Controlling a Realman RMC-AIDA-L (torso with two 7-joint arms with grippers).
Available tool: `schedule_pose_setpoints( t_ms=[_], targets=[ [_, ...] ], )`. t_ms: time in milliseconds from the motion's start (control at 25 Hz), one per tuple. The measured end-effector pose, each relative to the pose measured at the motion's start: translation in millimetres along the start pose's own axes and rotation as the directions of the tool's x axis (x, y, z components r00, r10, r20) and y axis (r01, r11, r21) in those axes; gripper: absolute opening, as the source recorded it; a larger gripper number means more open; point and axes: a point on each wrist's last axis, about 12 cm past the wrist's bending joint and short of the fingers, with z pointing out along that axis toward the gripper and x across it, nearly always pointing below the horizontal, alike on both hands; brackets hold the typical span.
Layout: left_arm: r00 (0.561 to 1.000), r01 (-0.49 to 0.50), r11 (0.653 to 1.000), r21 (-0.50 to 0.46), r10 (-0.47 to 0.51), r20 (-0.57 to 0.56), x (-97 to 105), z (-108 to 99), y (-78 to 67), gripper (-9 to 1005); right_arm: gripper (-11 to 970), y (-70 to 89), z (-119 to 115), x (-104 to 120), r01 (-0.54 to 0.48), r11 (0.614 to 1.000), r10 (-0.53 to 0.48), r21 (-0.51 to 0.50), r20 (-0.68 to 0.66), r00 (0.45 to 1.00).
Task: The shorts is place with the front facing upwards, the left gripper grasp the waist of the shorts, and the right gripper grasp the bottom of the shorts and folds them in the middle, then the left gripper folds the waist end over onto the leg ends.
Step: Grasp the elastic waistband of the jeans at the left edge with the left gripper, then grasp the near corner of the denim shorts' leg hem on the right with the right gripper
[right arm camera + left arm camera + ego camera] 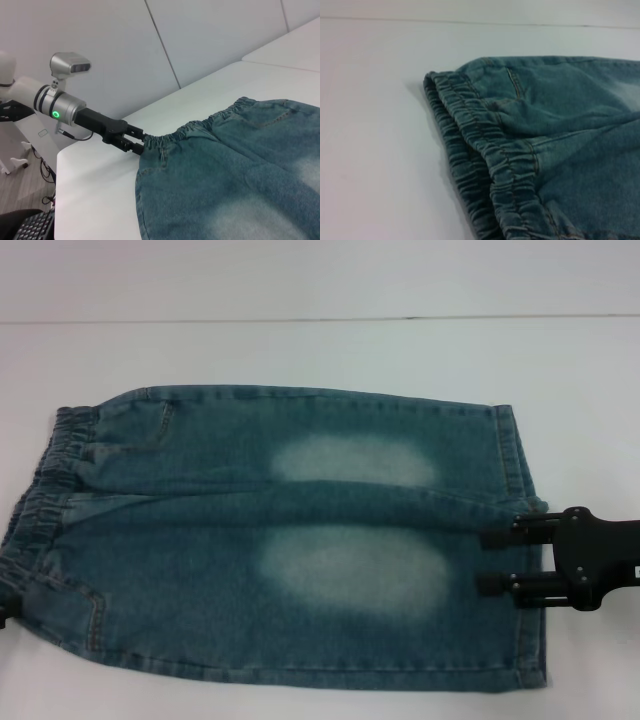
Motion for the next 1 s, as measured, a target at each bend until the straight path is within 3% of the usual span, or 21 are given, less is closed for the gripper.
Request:
schedule_pose_setpoints(
  t_ms=[120, 520, 1000],
  targets=[
    [1.0, -0.001, 1.0, 0.009, 0.001, -0.008, -0.3, 2.0, -1.3, 833, 678, 0.0, 0.9, -0.4, 0.001, 1.0, -0.001, -0.002, 0.001, 1.0],
    [1.0, -0.019, 0.998, 0.059, 0.02, -0.012, -3.0, 5.3, -9.8, 607, 678, -0.2, 1.8, -1.3, 0.003, 1.0, -0.003, -0.003, 0.002, 1.0],
    [0.996, -0.091, 0.985, 0.145, 0.089, 0.024, -7.9, 5.2, -19.7, 126, 678, -2.6, 0.9, -3.2, 0.0, 1.0, 0.0, 0.017, 0.014, 1.0]
  ],
)
